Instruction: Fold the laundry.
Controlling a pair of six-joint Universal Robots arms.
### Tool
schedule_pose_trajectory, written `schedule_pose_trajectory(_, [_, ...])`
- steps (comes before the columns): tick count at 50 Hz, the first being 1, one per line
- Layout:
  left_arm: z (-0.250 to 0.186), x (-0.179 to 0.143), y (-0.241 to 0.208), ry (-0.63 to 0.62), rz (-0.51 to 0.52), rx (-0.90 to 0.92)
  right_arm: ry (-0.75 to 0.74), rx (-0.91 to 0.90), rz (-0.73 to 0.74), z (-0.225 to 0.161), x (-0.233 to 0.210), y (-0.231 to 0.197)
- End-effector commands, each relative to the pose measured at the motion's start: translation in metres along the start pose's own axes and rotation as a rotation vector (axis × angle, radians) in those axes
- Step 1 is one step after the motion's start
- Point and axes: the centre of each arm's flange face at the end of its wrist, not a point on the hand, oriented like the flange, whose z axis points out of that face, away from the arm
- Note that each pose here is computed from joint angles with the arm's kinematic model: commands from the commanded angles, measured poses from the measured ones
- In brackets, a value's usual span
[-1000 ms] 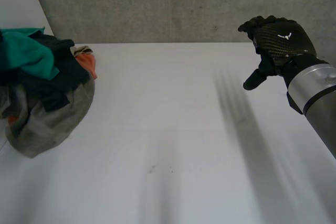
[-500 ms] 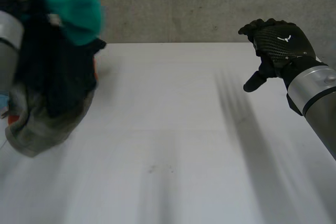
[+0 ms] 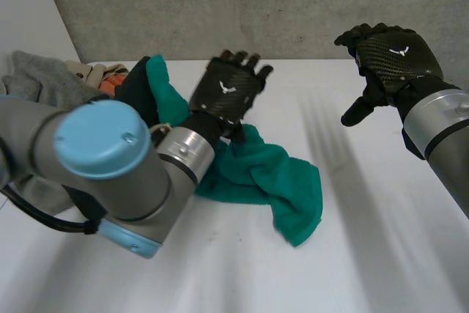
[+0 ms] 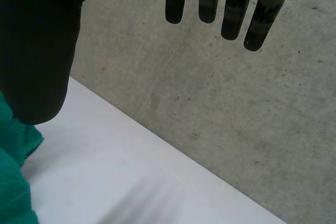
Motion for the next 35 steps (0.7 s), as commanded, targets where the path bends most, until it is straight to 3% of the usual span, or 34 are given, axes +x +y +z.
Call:
schedule_pose_trajectory(1, [-0.025,-0.045,-0.014,-0.105,0.019,-0.022,-0.035,-0.065,-0.067,0.0,-0.006,0.009])
schedule_pose_trajectory(7, [-0.055,-0.078,0.003,-0.219,0.029,-0.133,-0.141,-0.246,-0.22,-0.01,-0.02,0.039])
schedule_pose_trajectory(15, [-0.065,-0.121,0.039,-0.381,0.031,-0.29,-0.302,-0.213,-0.224,-0.01,-0.082,0.06])
schedule_pose_trajectory(25, [-0.047,-0.13,0.093,-0.378,0.046,-0.406,-0.342,-0.157,-0.242,0.027,-0.129,0.117])
schedule_pose_trajectory(35, [-0.031,-0.149,0.117,-0.398,0.123,-0.44,-0.246,-0.199,-0.347,0.038,-0.125,0.137])
